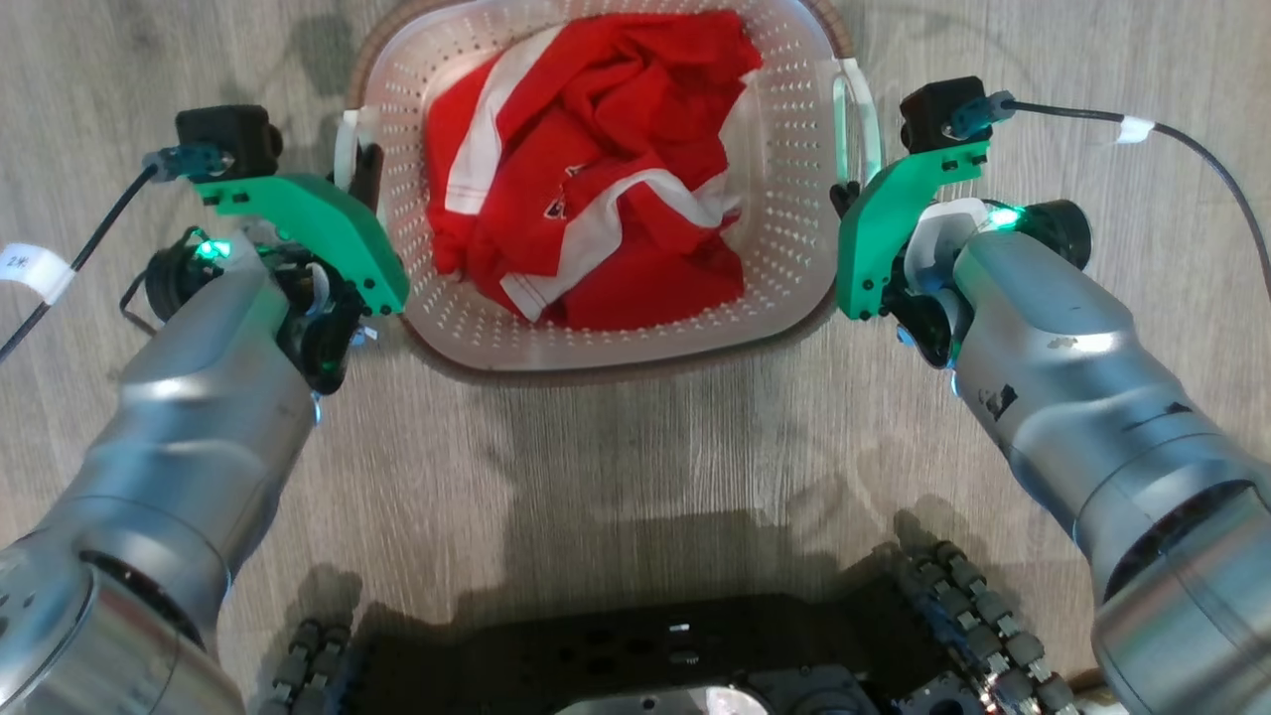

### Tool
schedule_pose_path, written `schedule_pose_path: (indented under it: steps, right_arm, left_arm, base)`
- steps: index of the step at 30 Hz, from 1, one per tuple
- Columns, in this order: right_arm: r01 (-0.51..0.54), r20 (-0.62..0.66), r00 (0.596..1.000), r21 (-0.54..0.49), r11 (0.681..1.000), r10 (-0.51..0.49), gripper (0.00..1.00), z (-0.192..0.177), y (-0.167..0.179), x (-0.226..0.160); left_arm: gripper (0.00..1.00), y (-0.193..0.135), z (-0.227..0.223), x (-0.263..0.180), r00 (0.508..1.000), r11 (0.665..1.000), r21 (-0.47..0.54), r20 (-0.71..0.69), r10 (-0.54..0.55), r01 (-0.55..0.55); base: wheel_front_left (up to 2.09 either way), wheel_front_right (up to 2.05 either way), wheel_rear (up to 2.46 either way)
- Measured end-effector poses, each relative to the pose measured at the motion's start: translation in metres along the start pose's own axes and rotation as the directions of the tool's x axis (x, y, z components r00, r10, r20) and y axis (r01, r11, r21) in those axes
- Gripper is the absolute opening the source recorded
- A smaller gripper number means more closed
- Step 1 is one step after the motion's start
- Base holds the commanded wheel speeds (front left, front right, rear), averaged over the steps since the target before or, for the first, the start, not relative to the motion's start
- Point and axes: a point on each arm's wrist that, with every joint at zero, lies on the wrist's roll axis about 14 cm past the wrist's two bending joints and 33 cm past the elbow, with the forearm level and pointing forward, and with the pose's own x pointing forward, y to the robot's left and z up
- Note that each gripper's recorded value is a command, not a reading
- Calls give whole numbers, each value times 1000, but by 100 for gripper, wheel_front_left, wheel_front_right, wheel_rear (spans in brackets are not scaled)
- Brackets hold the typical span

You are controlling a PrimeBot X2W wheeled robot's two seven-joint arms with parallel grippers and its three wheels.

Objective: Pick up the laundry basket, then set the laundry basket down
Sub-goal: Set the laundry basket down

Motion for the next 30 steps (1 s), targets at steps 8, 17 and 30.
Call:
schedule_pose_path:
  steps: [8,17,30]
  right_arm:
    - [-3,23,1000,13,1000,2,0,4,-3,4]
    - [12,15,1000,5,1000,-12,0,5,-7,0]
    - [20,-2,1000,6,1000,-20,0,4,-9,-1]
  left_arm:
    - [0,3,3,7,1000,1000,6,17,-1,1]
    - [0,-5,3,3,1000,1000,26,15,-18,18]
    - [0,-6,0,3,1000,1000,-25,-4,-10,10]
  base:
    - [0,0,0]
    - [0,0,0]
    - [0,0,0]
